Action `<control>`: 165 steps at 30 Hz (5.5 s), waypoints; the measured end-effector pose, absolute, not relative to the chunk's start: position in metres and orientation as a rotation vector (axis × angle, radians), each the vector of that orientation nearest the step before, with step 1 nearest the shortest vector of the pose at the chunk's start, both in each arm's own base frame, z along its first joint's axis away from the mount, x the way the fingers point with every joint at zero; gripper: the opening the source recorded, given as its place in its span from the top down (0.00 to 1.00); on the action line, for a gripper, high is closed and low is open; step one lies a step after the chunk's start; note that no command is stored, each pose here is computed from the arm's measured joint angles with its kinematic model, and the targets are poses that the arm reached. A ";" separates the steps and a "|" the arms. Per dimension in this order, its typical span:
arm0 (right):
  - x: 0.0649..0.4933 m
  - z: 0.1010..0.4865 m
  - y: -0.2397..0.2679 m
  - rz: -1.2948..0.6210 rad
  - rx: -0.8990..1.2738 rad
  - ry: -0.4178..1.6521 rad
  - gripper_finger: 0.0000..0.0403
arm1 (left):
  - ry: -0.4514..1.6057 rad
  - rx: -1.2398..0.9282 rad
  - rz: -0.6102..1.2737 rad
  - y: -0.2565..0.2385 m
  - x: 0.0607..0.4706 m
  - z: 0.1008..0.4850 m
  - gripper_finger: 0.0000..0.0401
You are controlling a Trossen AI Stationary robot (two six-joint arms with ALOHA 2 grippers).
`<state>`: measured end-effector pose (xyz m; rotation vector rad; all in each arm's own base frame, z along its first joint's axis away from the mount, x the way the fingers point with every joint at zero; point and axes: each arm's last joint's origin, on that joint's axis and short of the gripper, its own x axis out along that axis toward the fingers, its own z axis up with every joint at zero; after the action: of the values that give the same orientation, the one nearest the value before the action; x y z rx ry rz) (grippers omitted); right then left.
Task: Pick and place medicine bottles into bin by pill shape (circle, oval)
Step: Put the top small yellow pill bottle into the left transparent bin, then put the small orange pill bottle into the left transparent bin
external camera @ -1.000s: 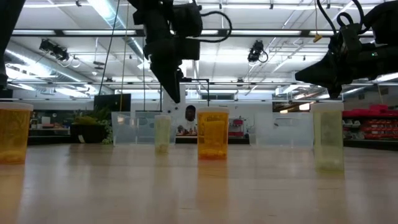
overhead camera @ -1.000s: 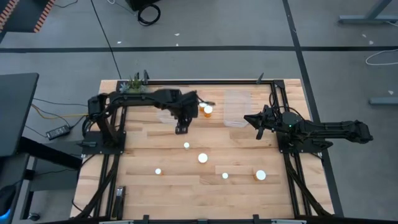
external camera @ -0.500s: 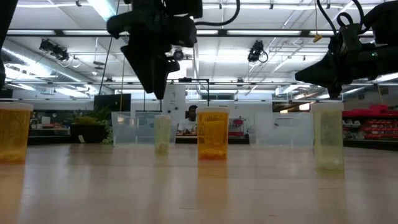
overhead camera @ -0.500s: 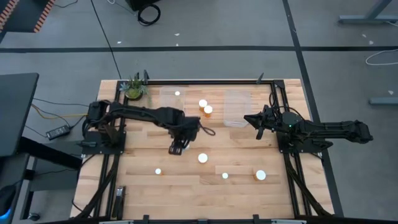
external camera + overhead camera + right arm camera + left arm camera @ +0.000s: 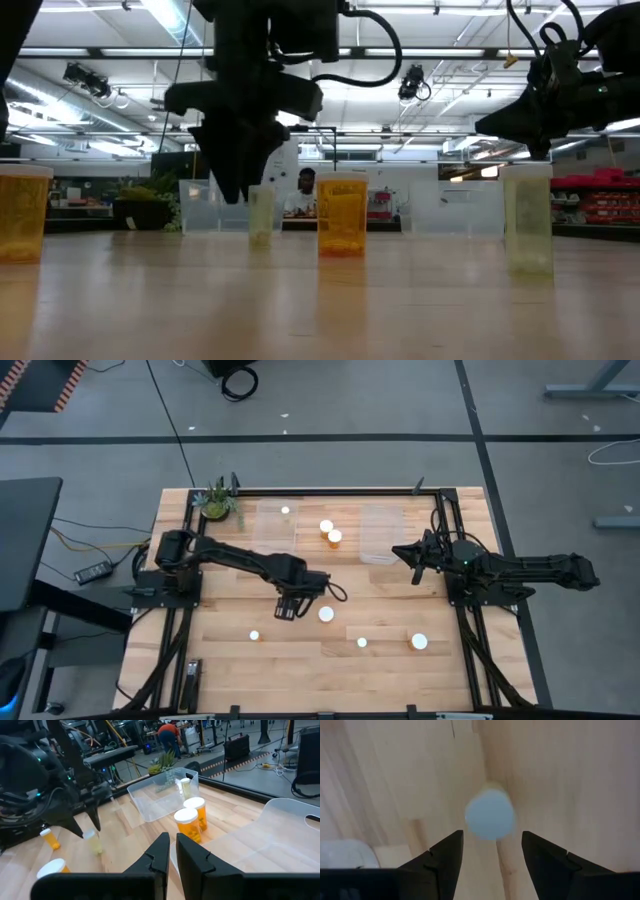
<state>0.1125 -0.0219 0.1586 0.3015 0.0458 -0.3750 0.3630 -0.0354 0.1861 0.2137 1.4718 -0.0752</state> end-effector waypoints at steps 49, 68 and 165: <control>0.112 0.158 -0.022 -0.376 0.301 0.053 0.90 | 1.190 0.006 0.234 0.059 0.333 0.270 0.67; 0.112 0.157 -0.022 -0.378 0.301 0.064 0.90 | 1.280 -0.184 0.416 0.150 0.308 0.251 0.67; 0.112 0.156 -0.022 -0.380 0.300 0.077 0.90 | 1.603 -0.183 0.216 -0.130 0.235 0.213 0.52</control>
<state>0.1122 -0.0218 0.1557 0.2999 0.0771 -0.3797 0.2346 -0.1303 0.2130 -0.1834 1.6025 0.2159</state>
